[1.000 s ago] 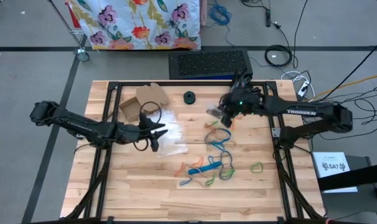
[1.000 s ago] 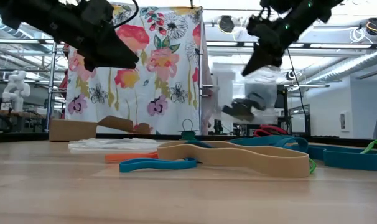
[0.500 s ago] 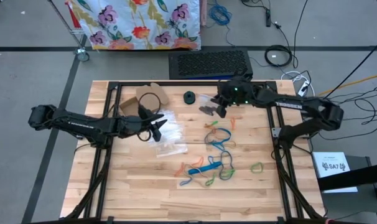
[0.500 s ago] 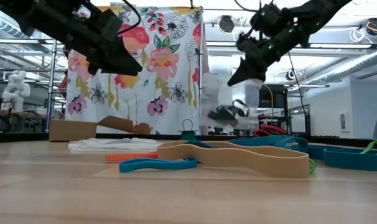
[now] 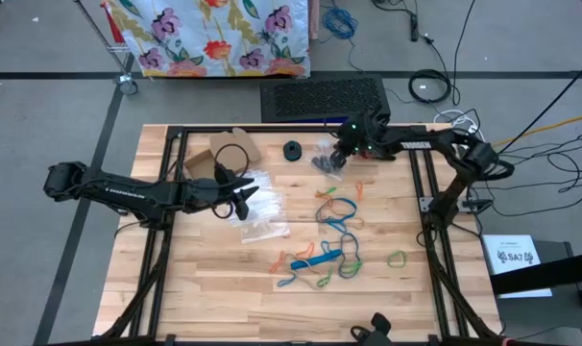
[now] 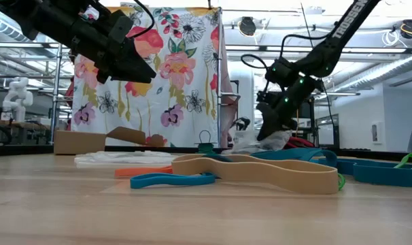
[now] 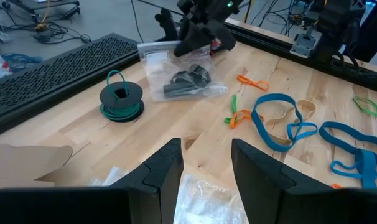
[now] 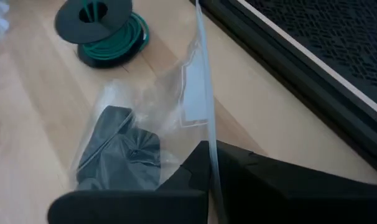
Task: Sort rubber bands
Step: Close the transparent zip bag, then open the transparent zip bag
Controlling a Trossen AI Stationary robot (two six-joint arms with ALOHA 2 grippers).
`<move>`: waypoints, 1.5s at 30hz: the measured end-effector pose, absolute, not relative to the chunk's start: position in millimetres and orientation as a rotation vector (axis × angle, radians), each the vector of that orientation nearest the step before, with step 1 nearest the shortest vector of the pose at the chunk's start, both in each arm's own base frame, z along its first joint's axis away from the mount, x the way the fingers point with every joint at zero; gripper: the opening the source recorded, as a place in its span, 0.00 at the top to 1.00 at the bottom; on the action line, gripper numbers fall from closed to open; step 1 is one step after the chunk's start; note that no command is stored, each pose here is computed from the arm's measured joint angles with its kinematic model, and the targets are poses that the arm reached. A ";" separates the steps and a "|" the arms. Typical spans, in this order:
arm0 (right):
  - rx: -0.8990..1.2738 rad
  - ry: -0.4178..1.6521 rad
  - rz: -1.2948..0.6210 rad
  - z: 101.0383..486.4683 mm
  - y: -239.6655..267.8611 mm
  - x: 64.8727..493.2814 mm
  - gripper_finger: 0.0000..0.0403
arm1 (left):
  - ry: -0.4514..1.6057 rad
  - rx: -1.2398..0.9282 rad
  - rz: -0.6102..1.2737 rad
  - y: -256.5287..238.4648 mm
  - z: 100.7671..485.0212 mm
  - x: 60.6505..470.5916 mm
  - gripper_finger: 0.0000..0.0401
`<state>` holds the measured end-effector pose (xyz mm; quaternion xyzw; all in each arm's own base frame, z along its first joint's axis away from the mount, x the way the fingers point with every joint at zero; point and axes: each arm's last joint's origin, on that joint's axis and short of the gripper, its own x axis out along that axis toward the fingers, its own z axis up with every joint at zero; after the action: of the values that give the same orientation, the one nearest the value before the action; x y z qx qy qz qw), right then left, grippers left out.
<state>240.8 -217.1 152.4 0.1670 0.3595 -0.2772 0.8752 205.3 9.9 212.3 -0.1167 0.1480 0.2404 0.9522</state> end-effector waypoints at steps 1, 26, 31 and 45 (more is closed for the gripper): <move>0.346 0.754 -0.577 151.6 -217.9 240.3 1.00 | 0.301 -0.237 0.489 9.9 212.3 205.3 0.65; 0.198 0.563 -0.441 214.9 -178.5 251.6 0.51 | 0.395 -0.246 0.474 8.6 197.0 211.3 0.65; 0.216 0.517 -0.218 212.9 -140.1 281.6 0.55 | 0.418 -0.241 0.472 8.2 192.3 214.0 0.65; 0.068 0.656 -0.091 175.3 -107.4 393.9 0.65 | 0.428 -0.253 0.417 4.9 192.1 214.6 0.65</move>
<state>393.9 -107.4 175.3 0.0336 0.3218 -0.0448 0.9452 214.6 4.9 192.1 -0.1244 0.2101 0.2050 0.9478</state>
